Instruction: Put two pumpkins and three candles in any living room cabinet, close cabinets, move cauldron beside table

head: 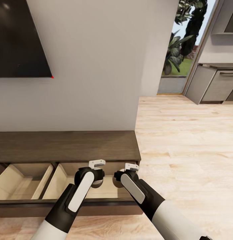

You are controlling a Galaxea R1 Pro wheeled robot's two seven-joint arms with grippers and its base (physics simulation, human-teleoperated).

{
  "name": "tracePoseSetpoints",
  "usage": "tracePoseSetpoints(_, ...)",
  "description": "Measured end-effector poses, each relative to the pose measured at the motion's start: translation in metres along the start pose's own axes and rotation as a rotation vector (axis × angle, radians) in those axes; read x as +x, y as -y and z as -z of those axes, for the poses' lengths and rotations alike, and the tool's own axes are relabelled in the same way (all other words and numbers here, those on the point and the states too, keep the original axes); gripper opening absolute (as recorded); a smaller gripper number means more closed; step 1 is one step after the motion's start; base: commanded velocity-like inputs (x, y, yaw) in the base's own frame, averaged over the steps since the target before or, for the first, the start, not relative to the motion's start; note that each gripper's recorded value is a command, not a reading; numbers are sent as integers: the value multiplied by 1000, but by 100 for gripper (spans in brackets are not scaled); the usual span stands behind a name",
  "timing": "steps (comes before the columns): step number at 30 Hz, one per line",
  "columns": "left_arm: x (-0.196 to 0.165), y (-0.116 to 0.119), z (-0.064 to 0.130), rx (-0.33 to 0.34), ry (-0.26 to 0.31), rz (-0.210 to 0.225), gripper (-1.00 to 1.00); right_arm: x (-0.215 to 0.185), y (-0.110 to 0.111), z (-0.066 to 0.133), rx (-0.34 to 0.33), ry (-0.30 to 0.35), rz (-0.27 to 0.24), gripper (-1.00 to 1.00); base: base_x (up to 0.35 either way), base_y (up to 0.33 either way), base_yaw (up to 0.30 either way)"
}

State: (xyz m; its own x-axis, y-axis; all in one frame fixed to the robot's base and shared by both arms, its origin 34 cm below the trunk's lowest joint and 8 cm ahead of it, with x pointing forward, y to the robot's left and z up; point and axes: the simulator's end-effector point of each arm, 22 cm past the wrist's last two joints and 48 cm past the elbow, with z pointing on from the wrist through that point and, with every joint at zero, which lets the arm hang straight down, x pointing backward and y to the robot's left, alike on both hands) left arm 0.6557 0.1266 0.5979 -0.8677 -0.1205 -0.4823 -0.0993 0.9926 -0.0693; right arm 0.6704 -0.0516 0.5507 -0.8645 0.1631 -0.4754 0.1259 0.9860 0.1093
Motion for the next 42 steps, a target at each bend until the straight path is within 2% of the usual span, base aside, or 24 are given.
tracePoseSetpoints(7, 5, 6, -10, 6, 33, 6, -100, 9, 3, -11, 3, 2, -3, -100, 0, 0, 0)
tracePoseSetpoints(31, 35, 4, -49, 10, 52, 17, -100, 41, 8, -50, 2, 4, -5, -100, 0, 0, 0)
tracePoseSetpoints(37, 37, 12, -47, 17, 57, -10, -100, 41, 8, -50, 1, 5, -5, -100, 0, 0, 0)
tracePoseSetpoints(42, 38, 12, -48, 17, 56, -14, -100, 41, 8, -50, 1, 5, -5, -100, 0, 0, 0)
